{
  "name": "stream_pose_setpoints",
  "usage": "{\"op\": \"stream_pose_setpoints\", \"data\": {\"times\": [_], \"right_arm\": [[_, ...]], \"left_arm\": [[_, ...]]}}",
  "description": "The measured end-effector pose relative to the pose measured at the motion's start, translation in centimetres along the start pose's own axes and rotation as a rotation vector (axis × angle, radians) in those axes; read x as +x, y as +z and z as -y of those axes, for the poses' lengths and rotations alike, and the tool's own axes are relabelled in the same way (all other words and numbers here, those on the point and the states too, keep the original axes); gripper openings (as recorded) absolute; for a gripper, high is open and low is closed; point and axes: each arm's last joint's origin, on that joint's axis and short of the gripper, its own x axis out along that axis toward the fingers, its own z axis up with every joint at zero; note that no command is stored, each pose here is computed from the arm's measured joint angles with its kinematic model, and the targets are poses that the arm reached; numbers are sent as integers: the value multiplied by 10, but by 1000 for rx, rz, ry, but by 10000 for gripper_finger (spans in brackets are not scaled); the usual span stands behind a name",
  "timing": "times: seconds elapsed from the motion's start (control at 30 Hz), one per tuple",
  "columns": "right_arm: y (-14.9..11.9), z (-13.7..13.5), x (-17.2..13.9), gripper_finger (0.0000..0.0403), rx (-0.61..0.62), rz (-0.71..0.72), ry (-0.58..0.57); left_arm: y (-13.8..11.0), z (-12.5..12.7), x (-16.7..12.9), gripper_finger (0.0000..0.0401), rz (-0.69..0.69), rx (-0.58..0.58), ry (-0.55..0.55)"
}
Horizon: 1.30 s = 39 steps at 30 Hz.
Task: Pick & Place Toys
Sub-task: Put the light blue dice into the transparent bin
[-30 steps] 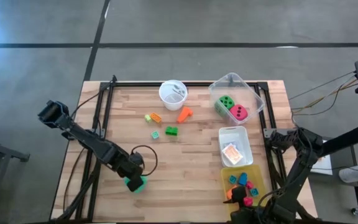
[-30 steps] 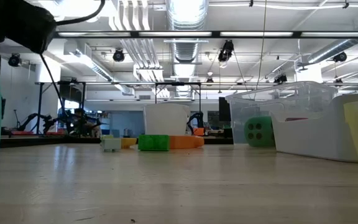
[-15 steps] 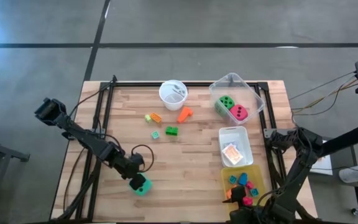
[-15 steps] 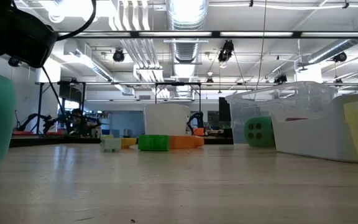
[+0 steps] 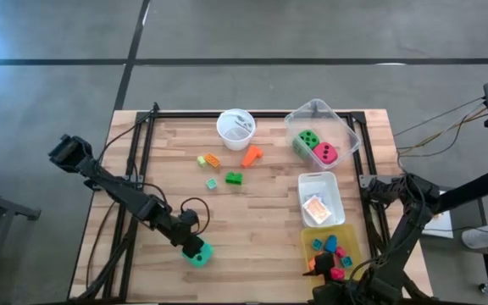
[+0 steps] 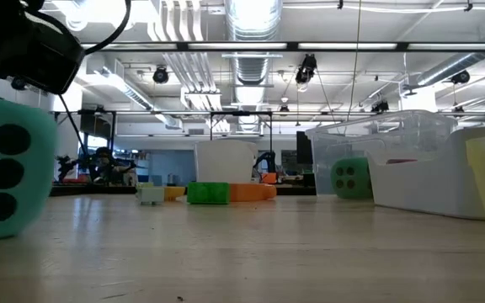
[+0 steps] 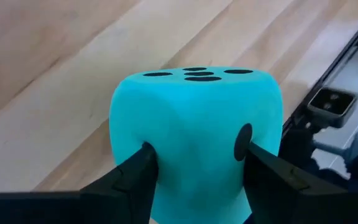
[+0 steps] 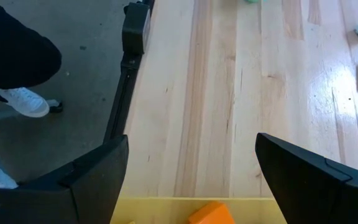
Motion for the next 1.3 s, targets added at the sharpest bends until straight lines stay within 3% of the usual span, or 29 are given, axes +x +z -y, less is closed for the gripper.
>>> {"op": "stream_pose_setpoints", "data": {"times": [0.2,0.47,0.63,0.77,0.93,1.3], "right_arm": [[1,1,1,345,3,5,-7],[7,8,3,345,-17,109,-136],[15,16,6,345,23,233,-275],[29,24,15,345,50,272,-291],[48,32,25,345,6,314,-291],[63,38,31,345,-99,352,-316]], "left_arm": [[3,11,-1,171,66,33,-109],[4,26,-4,164,103,96,-255],[6,45,-13,163,221,244,-417],[9,59,-21,163,351,424,-519],[16,65,-26,161,442,568,-514],[33,64,-29,160,520,629,-486]]}}
